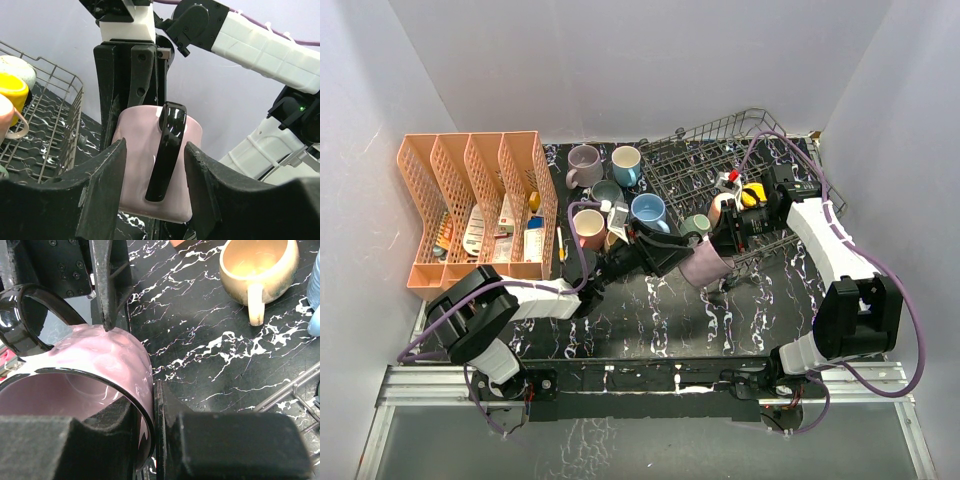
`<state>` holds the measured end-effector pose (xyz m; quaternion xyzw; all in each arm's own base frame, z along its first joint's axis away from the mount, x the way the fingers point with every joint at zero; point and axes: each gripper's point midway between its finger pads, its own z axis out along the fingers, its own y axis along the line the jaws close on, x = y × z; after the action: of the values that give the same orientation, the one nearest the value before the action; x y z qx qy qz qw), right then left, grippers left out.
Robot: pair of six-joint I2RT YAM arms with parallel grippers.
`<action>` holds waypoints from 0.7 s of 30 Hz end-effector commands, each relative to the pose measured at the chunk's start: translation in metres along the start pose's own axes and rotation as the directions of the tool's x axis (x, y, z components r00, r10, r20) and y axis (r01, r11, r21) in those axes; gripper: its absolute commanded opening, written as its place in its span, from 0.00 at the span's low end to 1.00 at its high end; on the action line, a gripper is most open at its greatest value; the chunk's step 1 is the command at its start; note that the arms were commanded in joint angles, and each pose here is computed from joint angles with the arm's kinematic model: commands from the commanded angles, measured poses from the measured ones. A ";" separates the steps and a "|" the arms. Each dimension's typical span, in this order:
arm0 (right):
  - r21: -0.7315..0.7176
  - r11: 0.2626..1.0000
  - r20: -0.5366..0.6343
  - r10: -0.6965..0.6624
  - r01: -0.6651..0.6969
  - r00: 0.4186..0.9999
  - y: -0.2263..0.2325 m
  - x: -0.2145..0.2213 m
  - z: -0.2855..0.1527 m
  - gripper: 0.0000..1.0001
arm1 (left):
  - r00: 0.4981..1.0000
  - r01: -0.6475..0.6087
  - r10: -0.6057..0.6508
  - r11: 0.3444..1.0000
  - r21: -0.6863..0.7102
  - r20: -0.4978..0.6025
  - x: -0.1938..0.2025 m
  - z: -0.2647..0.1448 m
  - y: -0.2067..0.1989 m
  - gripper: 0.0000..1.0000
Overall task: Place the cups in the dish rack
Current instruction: Position the cup upside down at the center of the board.
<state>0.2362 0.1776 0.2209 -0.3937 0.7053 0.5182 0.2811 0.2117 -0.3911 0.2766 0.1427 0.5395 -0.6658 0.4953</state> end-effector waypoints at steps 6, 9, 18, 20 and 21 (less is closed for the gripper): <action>-0.069 0.997 0.076 -0.025 0.030 0.997 0.018 -0.021 0.001 0.08 | 0.997 -0.078 0.078 0.997 0.023 0.007 -0.006 -0.005 -0.007 0.37; -0.071 0.997 0.073 -0.021 0.026 0.997 0.018 -0.020 0.001 0.08 | 0.996 -0.085 0.086 0.996 0.025 -0.003 -0.003 -0.005 -0.006 0.22; -0.030 0.999 0.029 -0.024 0.025 0.999 0.009 -0.009 0.004 0.27 | 0.983 -0.183 0.183 0.983 0.033 0.000 -0.012 -0.017 -0.016 0.00; -0.017 0.999 0.017 -0.032 0.032 0.999 0.007 -0.007 0.005 0.33 | 0.980 -0.200 0.200 0.980 0.013 -0.005 -0.015 -0.021 -0.016 0.00; -0.013 0.999 0.012 -0.036 0.036 0.999 0.006 -0.006 0.005 0.37 | 0.978 -0.207 0.207 0.978 0.002 -0.014 -0.014 -0.024 -0.015 0.00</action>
<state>0.2342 0.1816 0.2185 -0.3874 0.7103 0.5240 0.2661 0.2014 -0.3793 0.2615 0.1957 0.5495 -0.6239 0.5201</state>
